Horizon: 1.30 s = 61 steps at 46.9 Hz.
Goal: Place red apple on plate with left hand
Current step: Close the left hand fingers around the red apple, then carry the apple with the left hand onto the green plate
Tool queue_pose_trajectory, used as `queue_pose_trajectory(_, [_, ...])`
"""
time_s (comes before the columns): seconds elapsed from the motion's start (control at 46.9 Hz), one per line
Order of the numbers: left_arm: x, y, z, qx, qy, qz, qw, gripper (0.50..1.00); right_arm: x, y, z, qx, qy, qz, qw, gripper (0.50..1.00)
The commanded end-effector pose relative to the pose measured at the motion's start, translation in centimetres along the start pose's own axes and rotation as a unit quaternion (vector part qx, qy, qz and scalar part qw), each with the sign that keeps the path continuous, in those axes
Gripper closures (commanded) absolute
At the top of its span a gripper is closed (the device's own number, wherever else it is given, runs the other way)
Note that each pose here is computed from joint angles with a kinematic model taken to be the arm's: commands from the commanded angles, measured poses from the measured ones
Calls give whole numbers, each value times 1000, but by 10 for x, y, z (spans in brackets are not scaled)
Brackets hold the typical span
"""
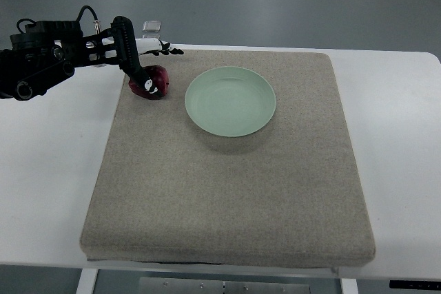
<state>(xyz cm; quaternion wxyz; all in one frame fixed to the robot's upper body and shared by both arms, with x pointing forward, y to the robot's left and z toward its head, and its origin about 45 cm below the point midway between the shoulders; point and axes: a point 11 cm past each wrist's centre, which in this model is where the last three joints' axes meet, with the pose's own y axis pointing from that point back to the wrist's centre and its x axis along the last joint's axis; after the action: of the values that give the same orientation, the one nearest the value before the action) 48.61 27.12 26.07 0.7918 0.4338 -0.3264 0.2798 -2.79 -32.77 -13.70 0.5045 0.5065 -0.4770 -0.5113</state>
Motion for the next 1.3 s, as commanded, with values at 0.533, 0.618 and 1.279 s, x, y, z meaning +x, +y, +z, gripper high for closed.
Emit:
queue_pose_trajectory(0.533, [-13,-2,-13,21,-35,-5,999,510,0,0,0,0,0,0,1000,568])
queue_pose_trajectory(0.618, [-15,-2,-13,21,-35,-7,999,514,0,0,0,0,0,0,1000,568])
queue_pose_trajectory(1.279, [-7,2,-25,43,-46,4,998,969,0,0,0,0,0,0,1000,570])
